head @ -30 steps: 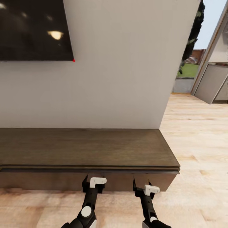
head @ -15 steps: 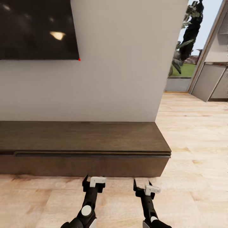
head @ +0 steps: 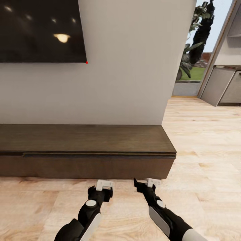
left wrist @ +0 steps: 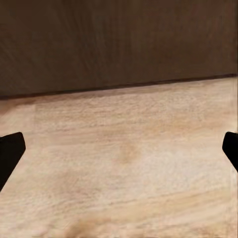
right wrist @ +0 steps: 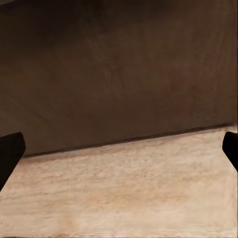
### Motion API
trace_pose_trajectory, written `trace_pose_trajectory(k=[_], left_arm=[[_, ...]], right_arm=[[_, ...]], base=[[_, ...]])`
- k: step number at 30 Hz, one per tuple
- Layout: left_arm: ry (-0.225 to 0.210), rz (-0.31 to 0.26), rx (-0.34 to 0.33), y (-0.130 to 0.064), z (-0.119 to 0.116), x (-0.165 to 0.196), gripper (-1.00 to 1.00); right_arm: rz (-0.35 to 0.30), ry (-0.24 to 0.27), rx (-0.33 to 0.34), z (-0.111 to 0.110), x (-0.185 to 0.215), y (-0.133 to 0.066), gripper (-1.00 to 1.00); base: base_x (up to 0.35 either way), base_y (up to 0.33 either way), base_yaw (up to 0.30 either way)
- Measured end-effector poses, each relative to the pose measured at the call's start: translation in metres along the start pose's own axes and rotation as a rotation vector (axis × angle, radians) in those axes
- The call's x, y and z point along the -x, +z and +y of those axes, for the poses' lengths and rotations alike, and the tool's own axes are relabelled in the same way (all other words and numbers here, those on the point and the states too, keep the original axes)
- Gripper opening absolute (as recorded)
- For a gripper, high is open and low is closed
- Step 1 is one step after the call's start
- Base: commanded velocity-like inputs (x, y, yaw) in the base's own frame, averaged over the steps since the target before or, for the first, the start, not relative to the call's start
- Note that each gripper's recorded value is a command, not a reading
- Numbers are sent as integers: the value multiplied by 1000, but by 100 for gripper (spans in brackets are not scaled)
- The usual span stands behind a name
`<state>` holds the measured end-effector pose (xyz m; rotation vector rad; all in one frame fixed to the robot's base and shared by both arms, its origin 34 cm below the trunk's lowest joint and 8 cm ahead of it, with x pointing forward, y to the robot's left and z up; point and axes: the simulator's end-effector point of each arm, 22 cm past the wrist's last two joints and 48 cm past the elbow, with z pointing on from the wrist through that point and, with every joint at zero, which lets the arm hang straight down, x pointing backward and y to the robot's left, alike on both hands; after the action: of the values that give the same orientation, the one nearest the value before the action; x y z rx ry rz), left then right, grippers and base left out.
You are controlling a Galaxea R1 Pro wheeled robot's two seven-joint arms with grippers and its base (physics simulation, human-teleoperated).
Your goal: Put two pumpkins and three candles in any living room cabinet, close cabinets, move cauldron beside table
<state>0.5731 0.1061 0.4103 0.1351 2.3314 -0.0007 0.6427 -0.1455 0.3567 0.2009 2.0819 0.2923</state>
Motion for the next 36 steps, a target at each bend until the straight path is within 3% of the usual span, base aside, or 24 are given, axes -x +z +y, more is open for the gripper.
trace_pose_trajectory(k=[4, 8, 13, 17, 28, 36], left_arm=[[-82, 96, -40, 0, 1, -15, 100], [-95, 120, -33, 1, 13, -21, 100], [-123, 123, -13, -1, 33, -20, 100], [-149, 161, 3, -3, 47, -35, 100], [-146, 246, 37, -7, 58, -52, 100], [-167, 248, 48, -14, 67, -37, 100]], right_arm=[[59, 56, -22, -2, -4, -1, 100], [94, 59, -26, -4, -9, -2, 100], [86, 52, -20, 0, 0, -5, 100], [83, 35, -12, 5, 7, -8, 100], [91, 37, -19, 9, 27, -14, 100], [92, 30, -17, 14, 44, -19, 100]], base=[[-3, 0, 0], [0, 0, 0], [0, 0, 0], [0, 0, 0], [0, 0, 0], [0, 0, 0]])
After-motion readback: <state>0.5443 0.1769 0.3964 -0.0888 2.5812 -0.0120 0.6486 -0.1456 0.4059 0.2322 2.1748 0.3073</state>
